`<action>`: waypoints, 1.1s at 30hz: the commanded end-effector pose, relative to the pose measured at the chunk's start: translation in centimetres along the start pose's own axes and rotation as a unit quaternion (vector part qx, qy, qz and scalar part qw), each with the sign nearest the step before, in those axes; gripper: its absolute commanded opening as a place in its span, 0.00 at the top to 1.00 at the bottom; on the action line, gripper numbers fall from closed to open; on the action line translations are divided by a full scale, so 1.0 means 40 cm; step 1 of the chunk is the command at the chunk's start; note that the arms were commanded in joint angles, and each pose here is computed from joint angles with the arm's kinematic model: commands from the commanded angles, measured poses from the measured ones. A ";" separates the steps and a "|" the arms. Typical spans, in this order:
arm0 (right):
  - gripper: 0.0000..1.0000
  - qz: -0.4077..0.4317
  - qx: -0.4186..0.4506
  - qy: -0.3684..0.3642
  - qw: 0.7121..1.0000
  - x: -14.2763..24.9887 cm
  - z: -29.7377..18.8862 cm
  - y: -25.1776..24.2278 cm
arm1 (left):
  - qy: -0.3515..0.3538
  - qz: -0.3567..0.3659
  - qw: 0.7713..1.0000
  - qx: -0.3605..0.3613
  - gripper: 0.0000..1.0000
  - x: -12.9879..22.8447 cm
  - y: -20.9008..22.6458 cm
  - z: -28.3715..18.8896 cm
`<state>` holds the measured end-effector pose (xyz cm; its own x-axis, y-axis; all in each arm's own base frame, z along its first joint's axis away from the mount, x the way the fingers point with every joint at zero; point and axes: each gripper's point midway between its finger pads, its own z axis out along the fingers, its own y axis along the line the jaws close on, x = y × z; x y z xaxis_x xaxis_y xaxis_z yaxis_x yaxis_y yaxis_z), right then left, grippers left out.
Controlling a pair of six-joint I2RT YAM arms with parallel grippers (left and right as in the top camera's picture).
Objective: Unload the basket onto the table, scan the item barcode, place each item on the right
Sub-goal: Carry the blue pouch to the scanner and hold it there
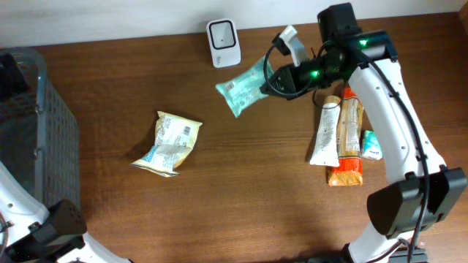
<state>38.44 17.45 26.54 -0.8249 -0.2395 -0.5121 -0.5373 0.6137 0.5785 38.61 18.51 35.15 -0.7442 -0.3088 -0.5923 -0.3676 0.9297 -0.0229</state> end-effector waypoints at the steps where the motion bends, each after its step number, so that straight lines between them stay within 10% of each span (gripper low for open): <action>1: 0.96 -0.061 0.024 -0.052 0.996 -0.072 -0.078 0.055 | -0.003 0.007 1.000 0.004 0.01 -0.004 -0.002 -0.003; 7: 0.96 -0.109 0.053 -0.096 0.988 -0.092 -0.154 0.120 | -0.003 0.007 1.000 0.004 0.01 -0.004 -0.002 -0.003; 9: 0.96 -0.139 0.194 -0.087 0.967 -0.137 -0.106 0.028 | -0.003 0.007 1.000 0.004 0.01 -0.004 -0.002 -0.003; 15: 0.96 -0.393 0.545 -0.151 0.725 -0.494 0.069 -0.171 | -0.003 0.007 1.000 0.004 0.01 -0.004 -0.002 -0.003; 22: 0.96 -0.496 0.608 -0.168 0.597 -0.576 0.207 -0.337 | -0.003 0.007 1.000 0.004 0.01 -0.004 -0.002 -0.003; 33: 0.96 -0.502 0.601 -0.119 0.611 -0.521 0.297 -0.428 | -0.003 0.007 1.000 0.004 0.01 -0.004 -0.002 -0.003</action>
<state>67.15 19.68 19.30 -0.0656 -0.9239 -0.3768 -0.1281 0.3823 -0.9151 38.61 18.51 35.15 -0.7442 -0.3088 -0.5923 -0.3678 0.9296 -0.0226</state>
